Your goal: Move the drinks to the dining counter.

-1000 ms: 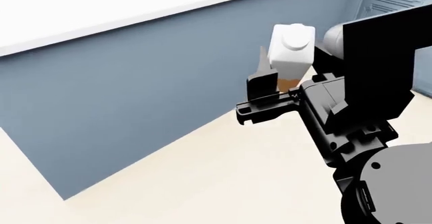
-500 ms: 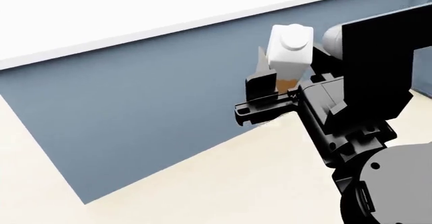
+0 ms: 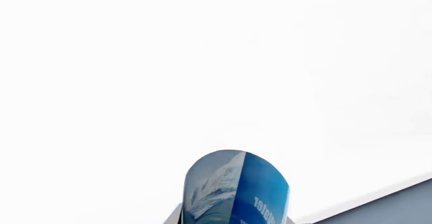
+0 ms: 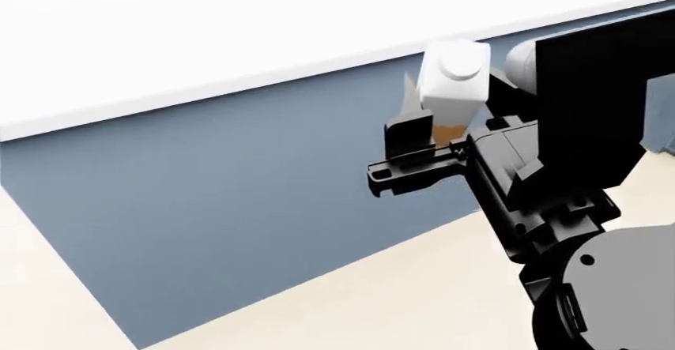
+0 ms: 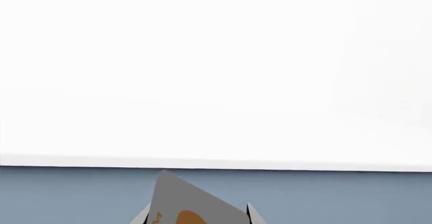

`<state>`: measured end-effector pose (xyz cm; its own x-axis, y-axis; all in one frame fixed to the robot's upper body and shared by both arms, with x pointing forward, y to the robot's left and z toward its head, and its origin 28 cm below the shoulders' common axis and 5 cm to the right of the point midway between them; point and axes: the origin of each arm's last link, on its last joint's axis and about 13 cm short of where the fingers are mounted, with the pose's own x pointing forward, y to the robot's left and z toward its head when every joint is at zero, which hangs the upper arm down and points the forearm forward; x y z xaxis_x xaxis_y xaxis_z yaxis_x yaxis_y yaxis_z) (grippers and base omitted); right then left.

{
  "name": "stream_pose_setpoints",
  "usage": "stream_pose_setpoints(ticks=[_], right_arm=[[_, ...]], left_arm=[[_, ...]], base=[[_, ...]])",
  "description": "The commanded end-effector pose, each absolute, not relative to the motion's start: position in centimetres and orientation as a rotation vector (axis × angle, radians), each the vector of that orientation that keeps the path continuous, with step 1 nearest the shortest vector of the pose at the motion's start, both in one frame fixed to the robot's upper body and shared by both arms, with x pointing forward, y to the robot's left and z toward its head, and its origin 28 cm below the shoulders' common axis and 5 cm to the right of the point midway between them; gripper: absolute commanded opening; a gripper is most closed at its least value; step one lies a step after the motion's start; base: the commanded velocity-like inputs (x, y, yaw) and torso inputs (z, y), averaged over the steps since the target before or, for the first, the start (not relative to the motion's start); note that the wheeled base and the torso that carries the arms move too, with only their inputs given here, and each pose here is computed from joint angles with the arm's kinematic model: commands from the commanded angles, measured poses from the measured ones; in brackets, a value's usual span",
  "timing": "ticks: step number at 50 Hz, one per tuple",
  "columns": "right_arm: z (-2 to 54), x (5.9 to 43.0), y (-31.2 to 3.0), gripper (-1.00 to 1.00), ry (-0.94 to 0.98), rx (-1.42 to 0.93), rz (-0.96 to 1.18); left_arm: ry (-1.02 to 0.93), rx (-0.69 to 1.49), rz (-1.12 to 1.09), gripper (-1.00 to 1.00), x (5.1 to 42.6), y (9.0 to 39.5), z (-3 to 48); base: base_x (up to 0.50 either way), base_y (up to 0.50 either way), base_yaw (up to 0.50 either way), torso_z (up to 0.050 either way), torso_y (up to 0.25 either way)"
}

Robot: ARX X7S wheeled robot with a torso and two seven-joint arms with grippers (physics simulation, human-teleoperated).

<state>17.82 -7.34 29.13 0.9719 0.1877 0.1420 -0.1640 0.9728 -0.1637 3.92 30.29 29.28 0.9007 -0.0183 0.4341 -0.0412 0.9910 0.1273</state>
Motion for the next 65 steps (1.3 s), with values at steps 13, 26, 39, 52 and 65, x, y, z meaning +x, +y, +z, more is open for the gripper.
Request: stream_pose_setpoints(ticks=[13, 26, 39, 52, 65], right_arm=[[29.4, 17.9, -7.4, -1.00, -0.177, -0.165, 0.171], [29.4, 17.9, -7.3, -1.00, -0.178, -0.164, 0.172], [31.4, 17.2, -7.8, -1.00, -0.233, -0.126, 0.161], [32.5, 16.6, -8.0, -1.00, -0.267, -0.128, 0.150], [32.2, 16.8, -8.0, -1.00, -0.261, -0.113, 0.160]], left_arm=[[-0.467, 0.126, 0.025, -1.00, 3.9, 30.4, 29.4], [-0.466, 0.126, 0.024, -1.00, 3.9, 30.3, 29.4], [-0.464, 0.125, 0.022, -1.00, 4.0, 30.3, 29.4], [-0.459, 0.123, 0.020, -1.00, 4.1, 30.3, 29.2], [-0.462, 0.122, 0.020, -1.00, 4.0, 30.3, 29.3]], base=[[-0.46, 0.21, 0.21, 0.001, 0.002], [-0.46, 0.19, 0.21, 0.000, 0.002], [-0.48, 0.14, 0.18, 0.001, 0.002], [-0.54, -0.03, 0.00, 0.000, 0.002], [-0.33, -0.02, 0.00, 0.001, 0.002]])
